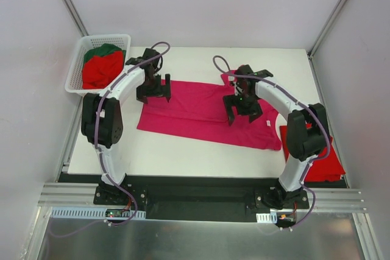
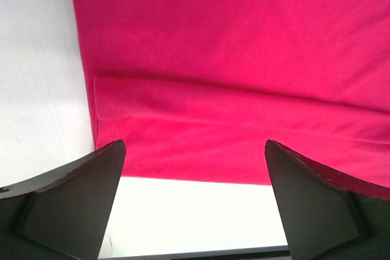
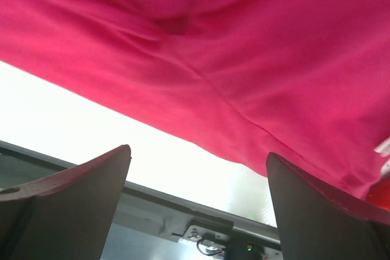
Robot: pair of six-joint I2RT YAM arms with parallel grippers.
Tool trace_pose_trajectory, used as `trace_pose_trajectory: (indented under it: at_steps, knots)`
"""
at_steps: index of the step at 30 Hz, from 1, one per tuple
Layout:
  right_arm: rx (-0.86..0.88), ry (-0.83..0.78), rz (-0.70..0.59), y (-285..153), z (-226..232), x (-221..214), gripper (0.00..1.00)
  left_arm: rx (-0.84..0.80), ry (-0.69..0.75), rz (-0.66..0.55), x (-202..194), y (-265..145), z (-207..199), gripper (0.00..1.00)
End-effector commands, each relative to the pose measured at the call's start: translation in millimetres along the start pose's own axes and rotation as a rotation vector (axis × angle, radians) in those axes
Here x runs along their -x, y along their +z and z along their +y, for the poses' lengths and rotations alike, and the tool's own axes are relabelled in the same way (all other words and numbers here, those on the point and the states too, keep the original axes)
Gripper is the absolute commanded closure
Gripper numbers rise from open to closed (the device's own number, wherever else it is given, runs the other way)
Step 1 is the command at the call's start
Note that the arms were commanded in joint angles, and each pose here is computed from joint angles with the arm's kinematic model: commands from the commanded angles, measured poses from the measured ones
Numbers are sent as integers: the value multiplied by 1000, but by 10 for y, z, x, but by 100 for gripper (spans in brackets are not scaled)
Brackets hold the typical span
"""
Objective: Fold and stack the t-shirts
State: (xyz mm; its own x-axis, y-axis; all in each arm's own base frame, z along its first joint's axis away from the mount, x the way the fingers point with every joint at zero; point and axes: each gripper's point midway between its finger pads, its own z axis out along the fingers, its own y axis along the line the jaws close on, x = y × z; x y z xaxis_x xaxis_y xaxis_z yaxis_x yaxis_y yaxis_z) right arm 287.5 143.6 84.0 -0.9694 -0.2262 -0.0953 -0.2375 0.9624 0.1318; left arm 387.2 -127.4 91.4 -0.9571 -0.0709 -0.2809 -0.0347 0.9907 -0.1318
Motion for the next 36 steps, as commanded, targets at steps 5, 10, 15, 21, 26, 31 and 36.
trace_pose_trajectory:
  at_steps: [5,10,15,21,26,31,36]
  knots:
    - [-100,-278,-129,48,468,247,4,28,-153,72,-543,-101,365,1]
    - [-137,-353,-134,77,695,374,4,10,-214,4,-587,-257,589,1]
    - [-162,-346,-119,36,622,312,4,5,-145,-2,-440,-134,555,1]
    - [-237,-298,-80,-32,313,55,4,140,-29,3,-276,34,620,1]
    - [-242,-182,-90,-157,119,-139,4,244,33,58,-410,142,657,1]
    - [-201,-63,-53,-84,-19,-363,4,285,64,115,-625,235,689,1]
    - [-153,2,-28,107,-1,-462,4,303,100,114,-714,223,622,1]
